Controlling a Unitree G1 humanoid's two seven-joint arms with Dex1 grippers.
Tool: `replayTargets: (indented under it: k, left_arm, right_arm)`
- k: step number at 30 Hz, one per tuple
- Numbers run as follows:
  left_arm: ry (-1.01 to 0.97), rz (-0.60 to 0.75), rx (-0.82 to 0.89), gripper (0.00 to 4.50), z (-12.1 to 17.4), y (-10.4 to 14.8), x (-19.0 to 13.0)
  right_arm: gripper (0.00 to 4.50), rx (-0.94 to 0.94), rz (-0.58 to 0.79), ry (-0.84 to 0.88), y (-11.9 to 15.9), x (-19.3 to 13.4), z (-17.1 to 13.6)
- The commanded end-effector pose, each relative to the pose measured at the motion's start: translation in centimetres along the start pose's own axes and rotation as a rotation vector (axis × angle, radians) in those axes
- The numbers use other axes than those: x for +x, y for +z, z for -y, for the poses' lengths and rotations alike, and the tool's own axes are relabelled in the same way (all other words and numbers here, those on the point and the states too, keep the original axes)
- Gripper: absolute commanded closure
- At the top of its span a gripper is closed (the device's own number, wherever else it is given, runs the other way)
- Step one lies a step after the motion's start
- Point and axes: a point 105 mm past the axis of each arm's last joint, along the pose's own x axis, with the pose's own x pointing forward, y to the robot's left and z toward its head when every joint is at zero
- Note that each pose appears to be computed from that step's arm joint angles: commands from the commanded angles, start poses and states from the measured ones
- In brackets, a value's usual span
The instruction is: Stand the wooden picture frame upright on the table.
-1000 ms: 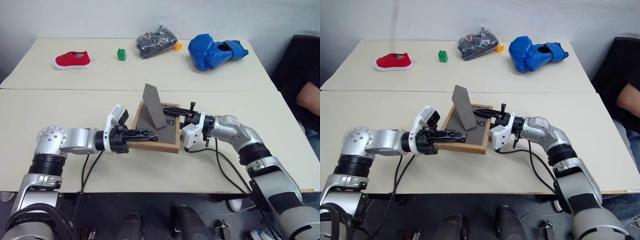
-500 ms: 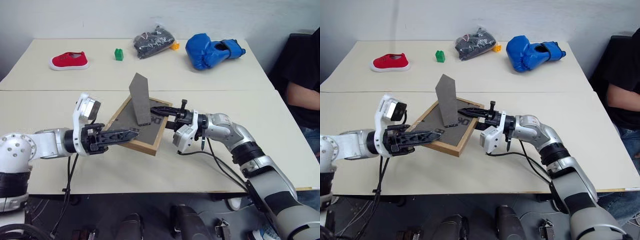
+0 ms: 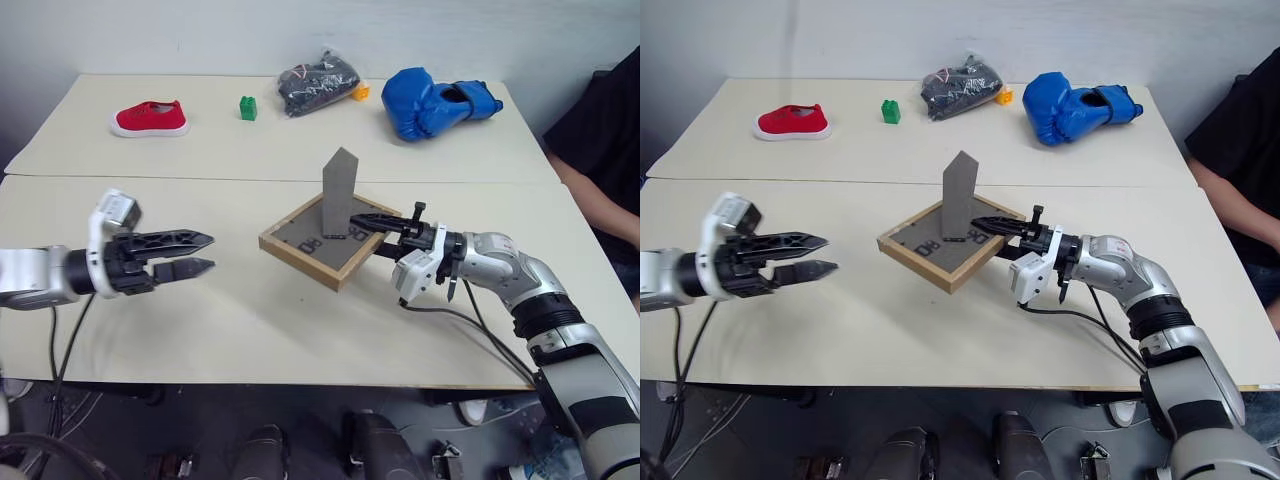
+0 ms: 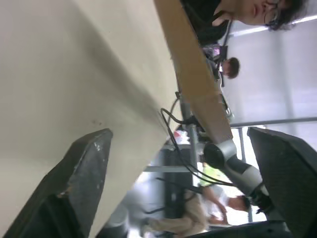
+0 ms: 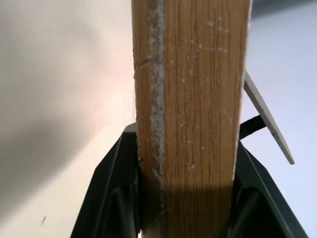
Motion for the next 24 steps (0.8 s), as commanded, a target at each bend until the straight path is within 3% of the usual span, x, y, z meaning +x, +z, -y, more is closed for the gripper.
replayTargets:
  k: [1,4,6,8,12,14,19,24]
  left_arm:
    - [-0.028,-0.032,0.019,0.0,1.3,-0.5,0.0]
    - [-0.018,0.041,0.144,0.0,2.2,0.1,-0.6]
    - [-0.024,0.221,0.435,0.0,3.3,1.5,-1.7]
    - [-0.027,0.232,0.607,0.0,3.8,0.3,-2.8]
    - [0.049,0.284,1.062,0.0,3.4,0.4,-3.2]
    - [0.055,0.221,1.189,0.0,3.1,-0.3,-2.4]
    - [-0.001,0.154,1.348,0.0,2.8,-2.3,0.3]
    - [0.011,0.123,1.356,0.0,1.1,-3.3,0.7]
  right_arm:
    - [3.23,-0.055,0.044,-0.071,0.7,0.1,2.2]
    - [3.23,-0.036,0.03,-0.084,0.5,-0.3,2.2]
    - [3.23,0.039,-0.002,-0.134,0.1,-1.0,2.5]
    - [3.23,0.12,-0.019,-0.171,-0.1,-1.6,2.7]
    - [3.23,0.579,-0.074,-0.303,-1.7,-2.7,3.4]
    - [3.23,0.792,-0.05,-0.355,-2.1,-3.5,3.8]
    - [3.23,1.28,-0.091,-0.353,-3.6,-5.2,1.9]
    - [3.23,1.424,-0.168,-0.418,-6.3,-5.8,0.3]
